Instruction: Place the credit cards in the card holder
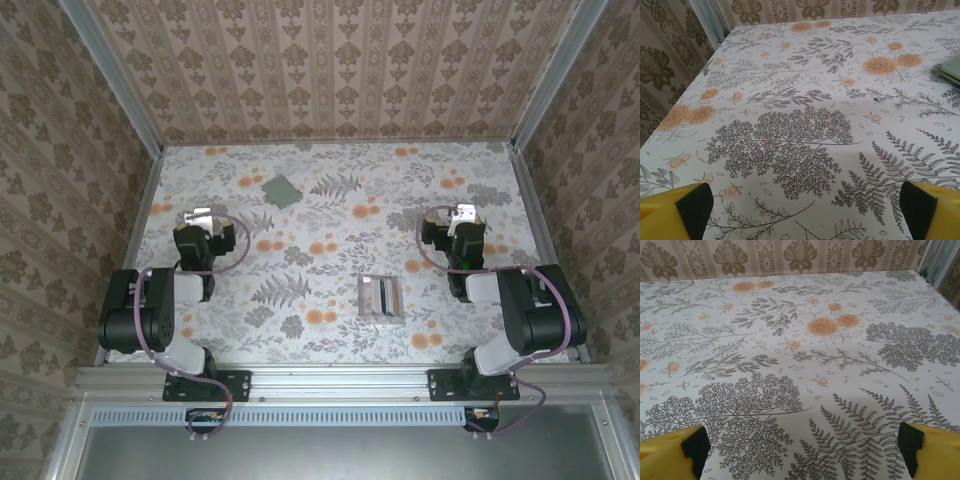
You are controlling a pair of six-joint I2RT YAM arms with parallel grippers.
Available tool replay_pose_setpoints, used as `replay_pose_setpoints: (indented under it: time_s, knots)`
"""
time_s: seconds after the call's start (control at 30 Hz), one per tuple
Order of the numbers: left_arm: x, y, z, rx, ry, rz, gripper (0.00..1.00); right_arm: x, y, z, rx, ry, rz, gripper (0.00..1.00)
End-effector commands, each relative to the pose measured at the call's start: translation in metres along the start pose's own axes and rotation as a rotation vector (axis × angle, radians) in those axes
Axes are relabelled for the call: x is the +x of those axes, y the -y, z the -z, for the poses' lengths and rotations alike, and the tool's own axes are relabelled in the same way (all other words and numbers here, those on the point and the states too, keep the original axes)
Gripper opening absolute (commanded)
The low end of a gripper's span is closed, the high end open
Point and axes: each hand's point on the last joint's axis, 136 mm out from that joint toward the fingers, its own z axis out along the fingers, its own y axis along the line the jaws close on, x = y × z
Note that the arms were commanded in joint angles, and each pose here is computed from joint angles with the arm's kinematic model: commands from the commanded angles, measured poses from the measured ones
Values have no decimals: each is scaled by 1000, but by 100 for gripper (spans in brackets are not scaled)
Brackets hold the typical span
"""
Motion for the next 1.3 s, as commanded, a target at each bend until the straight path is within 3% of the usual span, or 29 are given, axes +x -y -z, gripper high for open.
replay_pose_setpoints:
  time_s: [0.0,0.9,1.1,1.27]
  knots:
    - [-6,1,1,-4,24,-11,100,-5,-3,-1,-17,12,6,100]
    - [-6,0,1,1,24,-6,100,-5,-2,-1,-25,11,-6,100]
    - [-32,-7,28,-133,64,-57,100,-26,26,10,140,7,-58,100]
    - [-74,16,54,18,-23,36,100,-80,74,53,438,-87,-333,100]
